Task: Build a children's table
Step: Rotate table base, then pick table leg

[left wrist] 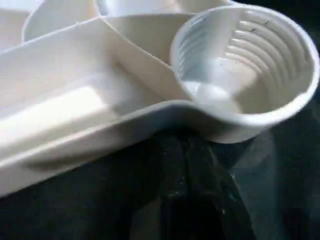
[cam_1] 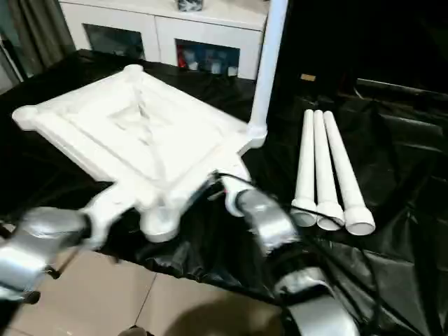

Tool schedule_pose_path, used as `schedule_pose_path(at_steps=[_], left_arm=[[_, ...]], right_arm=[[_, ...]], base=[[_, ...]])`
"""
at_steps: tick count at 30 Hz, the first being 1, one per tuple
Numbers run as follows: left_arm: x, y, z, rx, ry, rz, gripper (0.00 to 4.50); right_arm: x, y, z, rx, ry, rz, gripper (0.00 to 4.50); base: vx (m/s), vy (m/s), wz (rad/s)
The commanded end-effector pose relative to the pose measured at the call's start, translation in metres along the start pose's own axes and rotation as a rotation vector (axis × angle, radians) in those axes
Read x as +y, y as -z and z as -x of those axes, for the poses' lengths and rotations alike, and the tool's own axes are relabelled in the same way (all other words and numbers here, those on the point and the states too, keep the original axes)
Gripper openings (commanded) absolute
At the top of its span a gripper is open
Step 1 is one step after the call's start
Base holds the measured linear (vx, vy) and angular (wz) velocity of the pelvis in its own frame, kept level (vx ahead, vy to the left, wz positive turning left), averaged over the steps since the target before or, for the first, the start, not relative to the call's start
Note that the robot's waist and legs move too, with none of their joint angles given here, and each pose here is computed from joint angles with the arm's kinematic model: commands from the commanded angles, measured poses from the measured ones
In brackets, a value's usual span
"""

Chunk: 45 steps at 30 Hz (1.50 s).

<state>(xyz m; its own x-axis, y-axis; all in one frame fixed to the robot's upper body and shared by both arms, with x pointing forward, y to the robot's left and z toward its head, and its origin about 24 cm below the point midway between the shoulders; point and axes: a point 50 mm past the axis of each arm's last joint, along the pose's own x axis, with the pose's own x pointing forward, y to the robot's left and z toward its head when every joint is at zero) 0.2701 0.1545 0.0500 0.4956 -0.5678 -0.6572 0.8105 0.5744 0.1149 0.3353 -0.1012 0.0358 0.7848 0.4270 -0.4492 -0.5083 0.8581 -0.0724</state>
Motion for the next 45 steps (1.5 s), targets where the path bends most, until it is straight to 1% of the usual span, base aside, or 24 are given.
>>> schedule_pose_path(at_steps=[1,6,9,12,13,15,16,17,20,21,22,24,27,28,30,32,34,36,37,40,42,43,44,45], left_arm=[[0.0,-0.006,-0.01,-0.023,-0.029,-0.004,0.0],[-0.005,-0.016,-0.027,-0.062,-0.06,0.02,0.0],[-0.004,-0.02,-0.026,-0.078,-0.089,0.012,0.0],[-0.004,-0.025,-0.016,-0.123,-0.115,0.017,0.0],[-0.006,-0.031,-0.004,-0.189,-0.119,0.016,0.0],[-0.009,-0.034,0.004,-0.239,-0.126,0.018,0.0],[-0.01,-0.035,0.008,-0.267,-0.139,0.03,0.0],[-0.01,-0.037,0.013,-0.305,-0.172,0.053,0.2],[-0.015,-0.044,0.022,-0.421,-0.159,0.146,0.41],[-0.018,-0.046,0.023,-0.434,-0.13,0.152,0.44],[-0.02,-0.048,0.024,-0.442,-0.108,0.133,0.66],[-0.023,-0.05,0.024,-0.441,-0.095,0.128,0.78],[-0.025,-0.053,0.026,-0.46,-0.077,0.128,0.92],[-0.027,-0.055,0.029,-0.471,-0.061,0.136,1.13],[-0.031,-0.055,0.03,-0.461,-0.024,0.141,1.23],[-0.034,-0.054,0.032,-0.453,0.004,0.142,1.27],[-0.038,-0.055,0.034,-0.454,0.035,0.142,1.57],[-0.039,-0.056,0.035,-0.459,0.047,0.144,1.62],[-0.039,-0.057,0.036,-0.46,0.048,0.145,1.69],[-0.04,-0.057,0.036,-0.457,0.052,0.146,2.01],[-0.041,-0.057,0.037,-0.453,0.062,0.146,2.08],[-0.041,-0.057,0.037,-0.451,0.065,0.147,2.25],[-0.042,-0.057,0.037,-0.45,0.068,0.148,2.36],[-0.042,-0.058,0.037,-0.449,0.072,0.149,2.36]], right_arm=[[-0.012,-0.008,0.014,-0.04,0.035,-0.003,0.02],[-0.023,-0.015,0.04,-0.095,0.085,0.0,0.02],[-0.025,-0.021,0.052,-0.125,0.106,-0.006,0.02],[-0.024,-0.028,0.063,-0.16,0.108,-0.045,0.02],[-0.022,-0.033,0.07,-0.186,0.107,-0.089,0.18],[-0.023,-0.035,0.073,-0.193,0.12,-0.109,0.18],[-0.024,-0.037,0.074,-0.19,0.131,-0.119,0.18],[-0.027,-0.038,0.073,-0.178,0.163,-0.123,0.36],[-0.043,-0.04,0.067,-0.122,0.273,-0.151,0.58],[-0.05,-0.04,0.066,-0.092,0.308,-0.166,0.64],[-0.056,-0.039,0.066,-0.061,0.34,-0.176,0.86],[-0.064,-0.04,0.066,-0.026,0.374,-0.194,0.96],[-0.071,-0.044,0.067,-0.026,0.383,-0.214,1.17],[-0.076,-0.046,0.066,-0.021,0.402,-0.223,1.39],[-0.082,-0.048,0.063,-0.016,0.419,-0.218,1.53],[-0.085,-0.048,0.062,-0.007,0.422,-0.221,1.62],[-0.089,-0.047,0.06,0.009,0.43,-0.229,1.9],[-0.093,-0.045,0.059,0.024,0.438,-0.247,1.97],[-0.095,-0.044,0.059,0.032,0.444,-0.255,2.16],[-0.097,-0.04,0.056,0.055,0.435,-0.277,2.41],[-0.098,-0.038,0.054,0.075,0.433,-0.281,2.5],[-0.098,-0.036,0.053,0.084,0.436,-0.285,2.73],[-0.099,-0.035,0.052,0.09,0.436,-0.289,2.82],[-0.099,-0.034,0.051,0.096,0.437,-0.291,2.82]], base=[[0.0,0.0,0.0],[0.0,0.0,0.0],[0.0,0.0,0.0],[0.0,0.0,0.0],[0.0,0.0,0.0],[0.0,0.0,0.0],[0.0,0.0,0.0],[0.0,0.0,0.0],[0.0,0.0,0.0],[0.0,0.0,0.0],[0.0,0.0,0.0],[0.0,0.0,0.0],[0.0,0.0,0.0],[0.0,0.0,0.0],[0.0,0.0,0.0],[0.0,0.0,0.0],[0.0,0.0,0.0],[0.0,0.0,0.0],[0.0,0.0,0.0],[0.0,0.0,0.0],[0.0,0.0,0.0],[0.0,0.0,0.0],[0.0,0.0,0.0],[0.0,0.0,0.0]])
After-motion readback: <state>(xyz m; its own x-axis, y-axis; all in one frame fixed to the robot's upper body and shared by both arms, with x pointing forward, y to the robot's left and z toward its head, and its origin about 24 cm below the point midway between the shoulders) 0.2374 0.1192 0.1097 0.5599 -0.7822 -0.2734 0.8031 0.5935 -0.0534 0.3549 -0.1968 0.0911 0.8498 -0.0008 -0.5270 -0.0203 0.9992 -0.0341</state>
